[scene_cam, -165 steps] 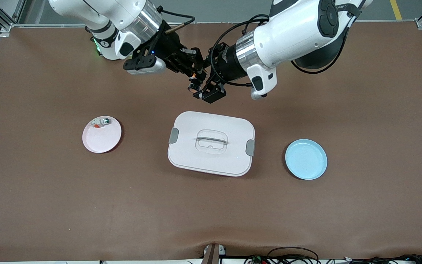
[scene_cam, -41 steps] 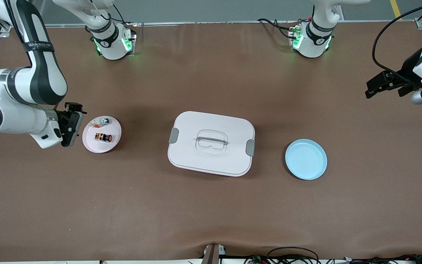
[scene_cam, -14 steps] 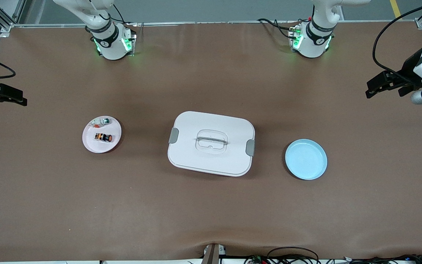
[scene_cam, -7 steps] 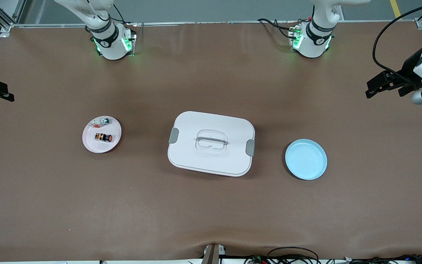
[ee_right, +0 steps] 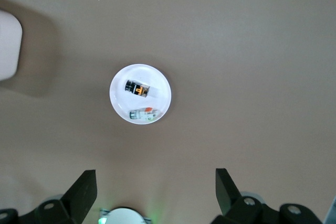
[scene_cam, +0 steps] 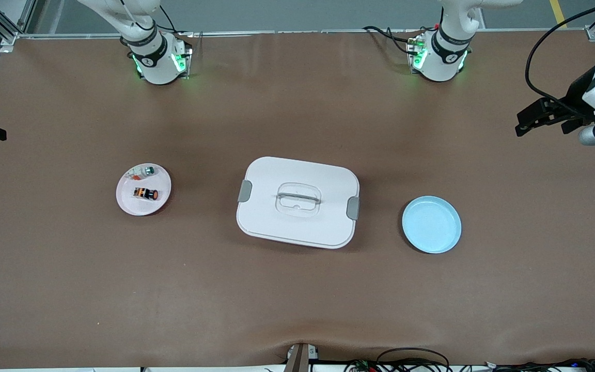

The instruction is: Transfer orange switch to right arm and place

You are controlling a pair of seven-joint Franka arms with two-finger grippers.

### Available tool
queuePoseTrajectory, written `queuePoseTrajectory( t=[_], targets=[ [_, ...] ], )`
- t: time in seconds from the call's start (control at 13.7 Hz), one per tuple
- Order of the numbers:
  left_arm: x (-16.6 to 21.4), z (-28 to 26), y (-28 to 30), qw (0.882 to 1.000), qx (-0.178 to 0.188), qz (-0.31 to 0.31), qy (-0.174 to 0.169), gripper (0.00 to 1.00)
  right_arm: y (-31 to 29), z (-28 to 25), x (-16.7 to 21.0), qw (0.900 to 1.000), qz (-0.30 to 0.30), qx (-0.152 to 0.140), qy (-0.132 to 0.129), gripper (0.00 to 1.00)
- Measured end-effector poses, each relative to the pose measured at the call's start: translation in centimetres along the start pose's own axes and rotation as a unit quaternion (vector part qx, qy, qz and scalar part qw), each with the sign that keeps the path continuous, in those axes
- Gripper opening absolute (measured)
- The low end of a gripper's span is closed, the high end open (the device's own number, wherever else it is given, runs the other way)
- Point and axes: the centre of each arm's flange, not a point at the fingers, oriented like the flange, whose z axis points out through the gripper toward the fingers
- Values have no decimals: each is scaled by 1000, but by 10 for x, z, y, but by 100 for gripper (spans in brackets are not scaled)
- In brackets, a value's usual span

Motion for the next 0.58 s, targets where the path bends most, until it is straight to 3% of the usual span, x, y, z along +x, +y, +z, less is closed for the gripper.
queuePoseTrajectory(
  t=[0.58],
  targets=[
    [-37,8,-7,999,-6,1,33,100,-68,-16,4,999,39,-9,12,100]
  ],
)
